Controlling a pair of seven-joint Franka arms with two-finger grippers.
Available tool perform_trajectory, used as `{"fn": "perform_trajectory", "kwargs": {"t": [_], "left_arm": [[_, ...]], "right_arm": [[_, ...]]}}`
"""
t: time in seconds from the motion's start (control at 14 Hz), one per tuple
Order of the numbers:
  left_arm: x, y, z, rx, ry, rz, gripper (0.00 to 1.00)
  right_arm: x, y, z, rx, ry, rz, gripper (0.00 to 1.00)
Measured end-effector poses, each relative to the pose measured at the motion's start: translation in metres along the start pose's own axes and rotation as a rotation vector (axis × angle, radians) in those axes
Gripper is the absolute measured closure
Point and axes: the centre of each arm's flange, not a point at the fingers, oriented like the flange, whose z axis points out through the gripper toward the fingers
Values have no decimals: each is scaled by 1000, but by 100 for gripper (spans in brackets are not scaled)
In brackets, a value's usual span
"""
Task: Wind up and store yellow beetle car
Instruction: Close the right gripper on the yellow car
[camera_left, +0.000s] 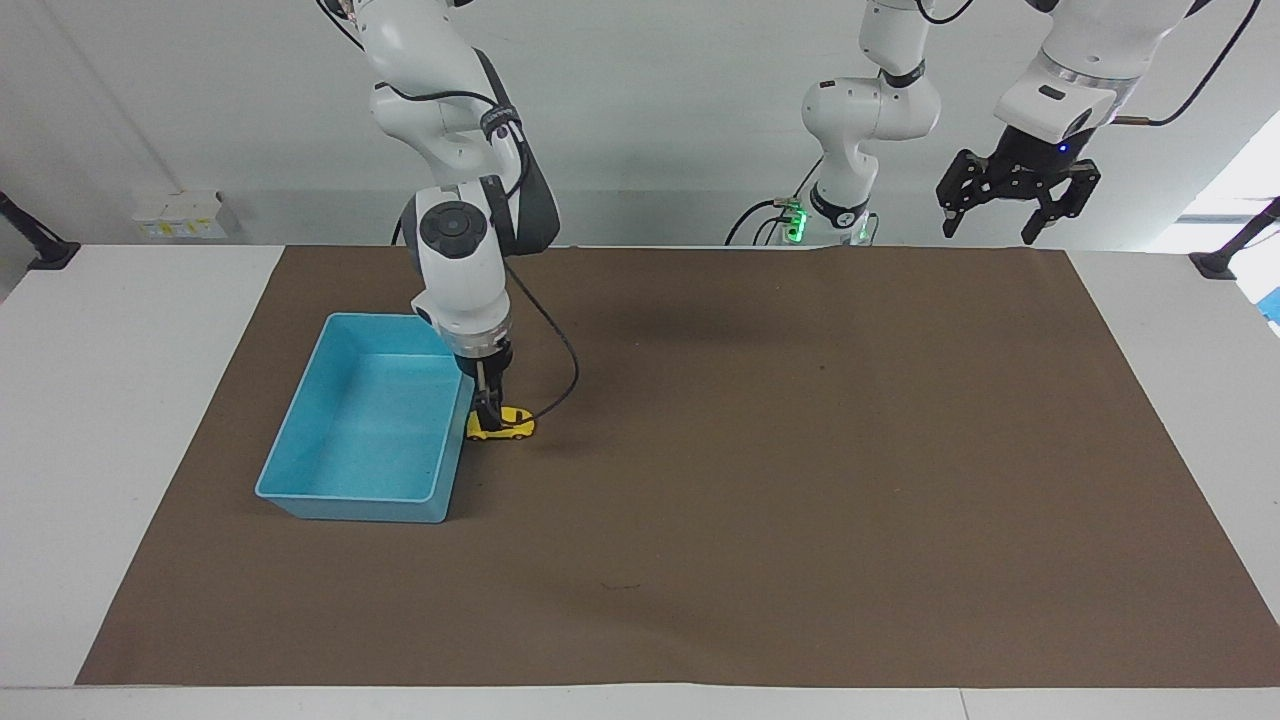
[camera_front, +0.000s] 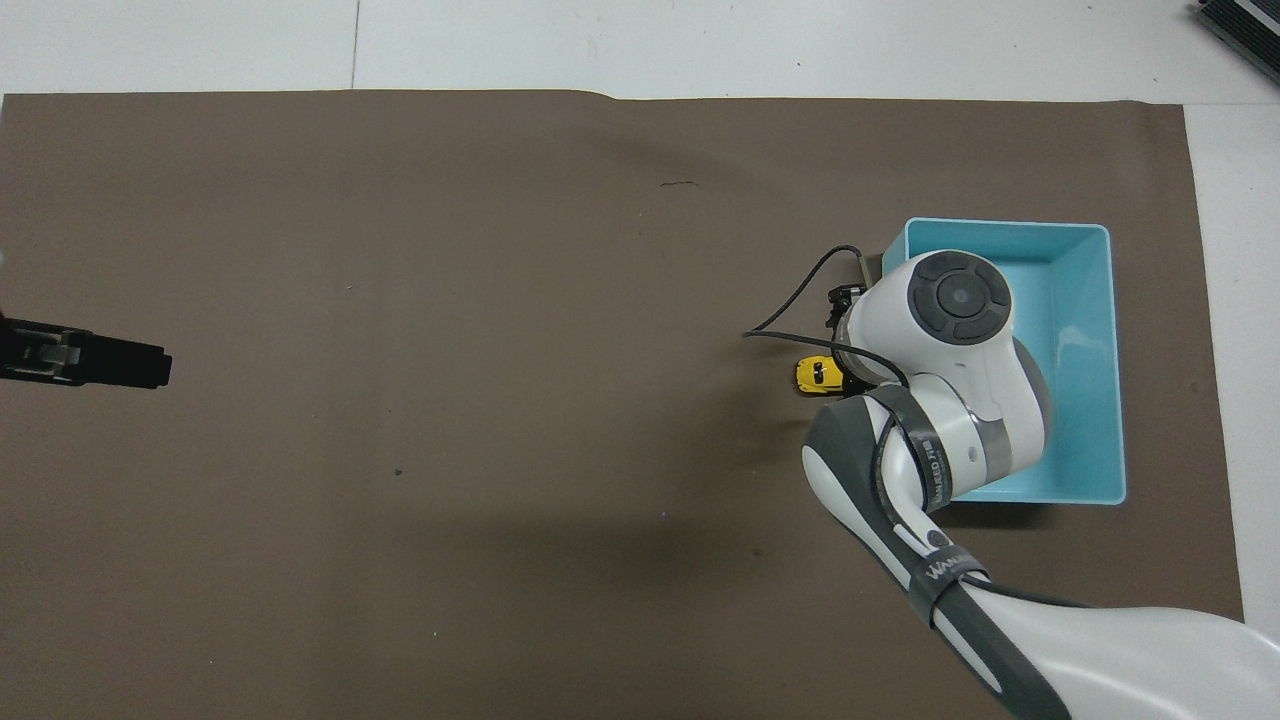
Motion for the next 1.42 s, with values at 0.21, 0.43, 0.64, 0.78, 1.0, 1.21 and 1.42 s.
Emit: {"fn": "perform_trajectory", "kwargs": {"t": [0.21, 0.43, 0.64, 0.78, 1.0, 1.21, 1.42], "left_arm": [[0, 0, 0, 0, 0, 0, 0], [0, 0, 0, 0, 1, 0, 0], [0, 0, 0, 0, 1, 0, 0], [0, 0, 0, 0, 1, 0, 0], [0, 0, 0, -1, 1, 1, 0], [0, 1, 0, -1, 1, 2, 0], [0, 0, 0, -2, 1, -1, 0]], "right_arm": [[0, 5, 22, 7, 7, -11, 0], [0, 6, 25, 7, 6, 25, 32], [3, 5, 22, 13, 5, 88, 48], [1, 5, 22, 10, 6, 85, 48], [-12, 2, 10, -11, 19, 67, 48], [-27, -8, -18, -20, 33, 48, 48], [-36, -14, -51, 6, 33, 39, 48]]}}
